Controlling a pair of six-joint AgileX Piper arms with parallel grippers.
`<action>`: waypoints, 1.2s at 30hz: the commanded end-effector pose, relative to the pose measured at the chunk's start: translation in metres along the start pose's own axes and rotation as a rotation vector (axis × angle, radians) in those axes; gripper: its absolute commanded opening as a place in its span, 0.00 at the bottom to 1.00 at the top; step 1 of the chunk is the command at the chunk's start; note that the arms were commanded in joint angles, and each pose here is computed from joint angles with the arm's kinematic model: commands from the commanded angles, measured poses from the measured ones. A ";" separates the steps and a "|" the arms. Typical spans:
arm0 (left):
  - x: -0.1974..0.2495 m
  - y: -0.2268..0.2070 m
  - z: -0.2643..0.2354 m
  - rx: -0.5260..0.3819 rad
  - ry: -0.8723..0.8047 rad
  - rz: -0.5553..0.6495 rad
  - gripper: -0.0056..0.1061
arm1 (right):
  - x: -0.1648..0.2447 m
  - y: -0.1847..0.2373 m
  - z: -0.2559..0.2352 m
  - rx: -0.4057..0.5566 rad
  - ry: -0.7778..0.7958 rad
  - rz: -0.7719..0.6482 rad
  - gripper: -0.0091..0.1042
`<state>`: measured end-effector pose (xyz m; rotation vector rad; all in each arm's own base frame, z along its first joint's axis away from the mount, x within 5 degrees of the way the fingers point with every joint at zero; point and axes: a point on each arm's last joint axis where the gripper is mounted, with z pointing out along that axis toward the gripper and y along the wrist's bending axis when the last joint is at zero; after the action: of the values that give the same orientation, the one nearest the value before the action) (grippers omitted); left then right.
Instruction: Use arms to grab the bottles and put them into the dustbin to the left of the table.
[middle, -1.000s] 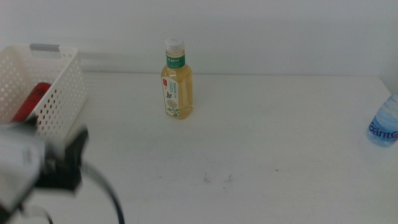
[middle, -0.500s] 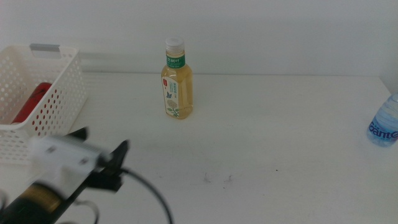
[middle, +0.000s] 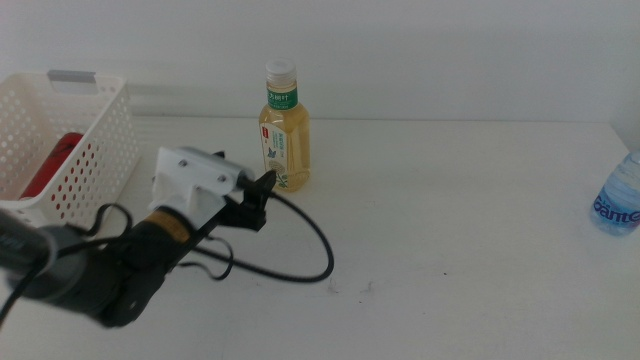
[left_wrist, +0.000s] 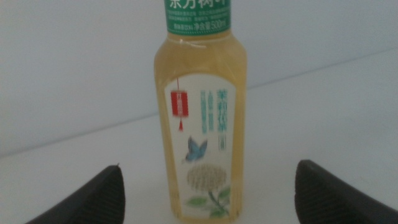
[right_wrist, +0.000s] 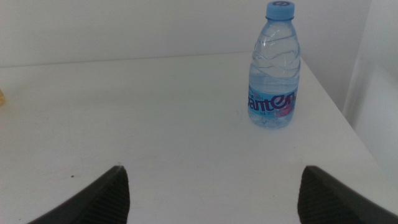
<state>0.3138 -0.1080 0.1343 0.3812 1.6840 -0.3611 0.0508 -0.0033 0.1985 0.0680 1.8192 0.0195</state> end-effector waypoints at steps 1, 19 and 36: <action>0.000 0.000 0.016 0.018 -0.021 -0.010 0.89 | 0.000 -0.001 0.000 0.008 -0.009 -0.015 0.85; 0.025 0.010 0.090 0.054 -0.064 -0.043 0.89 | 0.000 -0.001 0.000 0.008 -0.009 -0.015 0.85; 0.031 0.014 0.125 0.065 -0.020 -0.040 0.81 | 0.000 -0.001 0.000 0.008 -0.009 -0.015 0.85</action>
<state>0.4252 -0.1487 0.0858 0.3970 1.6518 -0.4463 0.0508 -0.0033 0.1985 0.0680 1.8192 0.0195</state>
